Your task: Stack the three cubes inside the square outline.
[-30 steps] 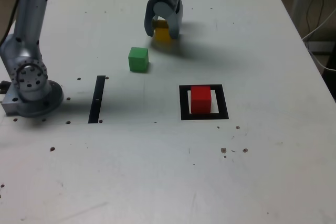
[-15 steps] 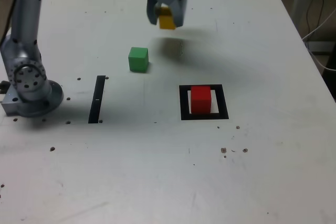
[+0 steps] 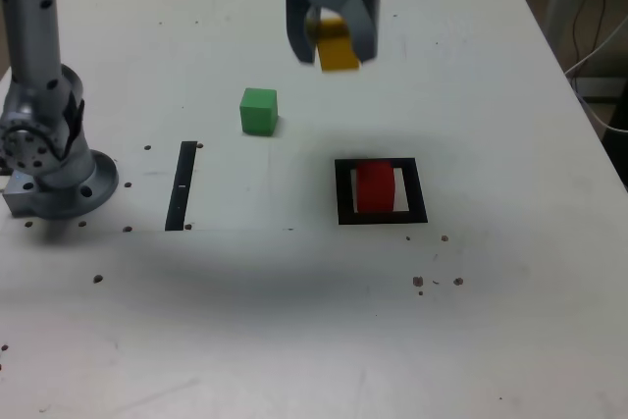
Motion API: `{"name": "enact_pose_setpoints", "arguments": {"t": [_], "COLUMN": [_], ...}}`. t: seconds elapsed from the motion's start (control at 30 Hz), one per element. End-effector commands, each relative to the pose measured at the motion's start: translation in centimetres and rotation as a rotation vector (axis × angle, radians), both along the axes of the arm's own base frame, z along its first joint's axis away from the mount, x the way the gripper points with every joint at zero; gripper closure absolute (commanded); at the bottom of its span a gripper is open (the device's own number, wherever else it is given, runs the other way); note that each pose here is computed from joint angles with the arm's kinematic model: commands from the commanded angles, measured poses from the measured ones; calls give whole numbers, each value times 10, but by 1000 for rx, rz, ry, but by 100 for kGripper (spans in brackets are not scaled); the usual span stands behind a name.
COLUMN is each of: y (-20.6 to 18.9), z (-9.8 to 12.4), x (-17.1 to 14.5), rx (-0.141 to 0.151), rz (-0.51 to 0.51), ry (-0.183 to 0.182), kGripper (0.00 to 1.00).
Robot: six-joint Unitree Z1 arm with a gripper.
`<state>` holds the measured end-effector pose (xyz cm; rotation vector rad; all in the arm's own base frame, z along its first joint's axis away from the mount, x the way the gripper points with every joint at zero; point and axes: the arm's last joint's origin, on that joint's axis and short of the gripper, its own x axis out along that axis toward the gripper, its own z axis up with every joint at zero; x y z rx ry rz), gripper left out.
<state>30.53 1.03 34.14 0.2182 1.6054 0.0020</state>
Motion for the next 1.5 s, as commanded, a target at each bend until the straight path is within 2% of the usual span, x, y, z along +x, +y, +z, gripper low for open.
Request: {"name": "enact_pose_setpoints", "arguments": {"t": [0.0, 0.1, 0.27, 0.6, 0.8, 1.2, 1.47], "y": [-28, -49, -69, -79, -84, -83, -81], "z": [-5, -11, -26, -54, -62, -66, -72], "x": [6, 11, 21, 44, 54, 55, 59], "rx": [-29, -36, -22, -19, -11, 9, -11], "rz": [119, 162, 229, 255, 245, 183, 170], "ry": [0, 10, 35, 64, 68, 87, 94], "kGripper": [72, 72, 72, 72, 72, 72, 72]}}
